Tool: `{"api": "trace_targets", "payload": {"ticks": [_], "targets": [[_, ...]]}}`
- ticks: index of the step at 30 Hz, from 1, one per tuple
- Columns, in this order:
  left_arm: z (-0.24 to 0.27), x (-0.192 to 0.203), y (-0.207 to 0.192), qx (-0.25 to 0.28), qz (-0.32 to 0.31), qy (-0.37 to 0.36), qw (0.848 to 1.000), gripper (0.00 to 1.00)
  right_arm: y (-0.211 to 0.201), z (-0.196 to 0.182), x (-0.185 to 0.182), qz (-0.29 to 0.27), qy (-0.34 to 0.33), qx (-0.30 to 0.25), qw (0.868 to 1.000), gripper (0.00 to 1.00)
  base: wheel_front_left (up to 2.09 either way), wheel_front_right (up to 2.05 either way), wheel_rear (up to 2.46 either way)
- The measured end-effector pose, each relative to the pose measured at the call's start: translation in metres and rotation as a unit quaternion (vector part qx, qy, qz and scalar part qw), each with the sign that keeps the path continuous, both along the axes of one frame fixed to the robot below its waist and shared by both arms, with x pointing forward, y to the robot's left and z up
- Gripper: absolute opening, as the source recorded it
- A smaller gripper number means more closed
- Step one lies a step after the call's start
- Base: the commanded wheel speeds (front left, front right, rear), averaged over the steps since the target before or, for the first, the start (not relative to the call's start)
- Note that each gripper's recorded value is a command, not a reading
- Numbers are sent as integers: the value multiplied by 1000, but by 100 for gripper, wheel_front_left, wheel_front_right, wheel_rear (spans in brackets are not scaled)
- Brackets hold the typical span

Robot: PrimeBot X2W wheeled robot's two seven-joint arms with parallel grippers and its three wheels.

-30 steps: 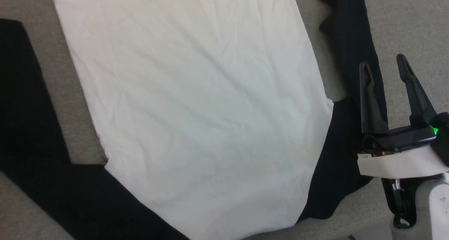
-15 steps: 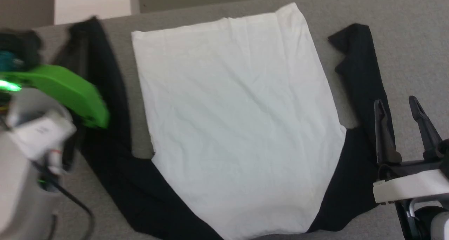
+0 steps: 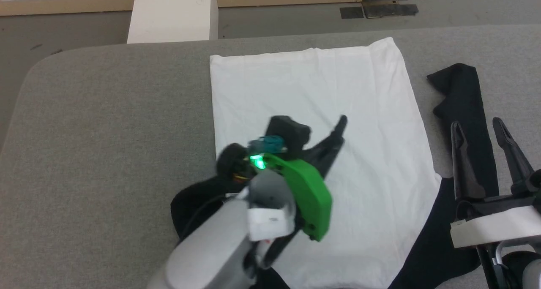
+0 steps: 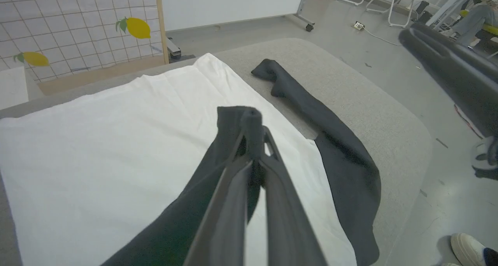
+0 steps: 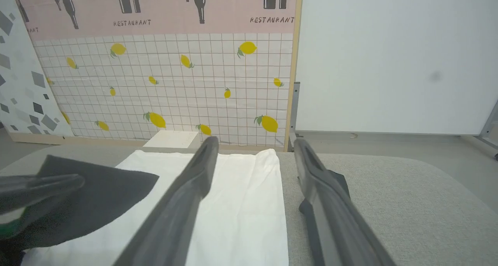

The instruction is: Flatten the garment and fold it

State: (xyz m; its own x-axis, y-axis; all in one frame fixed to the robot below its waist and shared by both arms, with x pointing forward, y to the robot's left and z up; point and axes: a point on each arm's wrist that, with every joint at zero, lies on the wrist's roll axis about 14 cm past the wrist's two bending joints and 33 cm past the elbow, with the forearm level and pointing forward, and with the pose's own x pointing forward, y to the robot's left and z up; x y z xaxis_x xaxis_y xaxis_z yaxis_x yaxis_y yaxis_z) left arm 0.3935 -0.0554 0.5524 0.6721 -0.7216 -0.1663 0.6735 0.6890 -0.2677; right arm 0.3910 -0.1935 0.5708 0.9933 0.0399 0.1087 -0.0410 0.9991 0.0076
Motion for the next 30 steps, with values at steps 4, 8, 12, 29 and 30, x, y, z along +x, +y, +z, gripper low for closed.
{"api": "trace_targets", "payload": {"ticks": [4, 8, 12, 29, 30], "targets": [[-19, 2, -30, 16, -36, 16, 999, 0, -3, -5, -1, -4, 8, 4, 1000, 100, 0, 0, 0], [-38, 17, -41, 44, -46, 16, 998, 0, -1, -10, 0, -1, 16, 8, 1000, 100, 0, 0, 0], [-40, 44, -44, 58, -36, -6, 998, 0, -1, -12, 2, -1, 18, 10, 1000, 100, 0, 0, 0], [-69, -12, -139, 93, -260, -24, 961, 0, -39, -41, -9, -63, 49, 15, 997, 100, 0, 0, 0], [-71, -17, -140, 101, -272, -22, 957, 0, -41, -41, -10, -65, 49, 14, 997, 100, 0, 0, 0]]}}
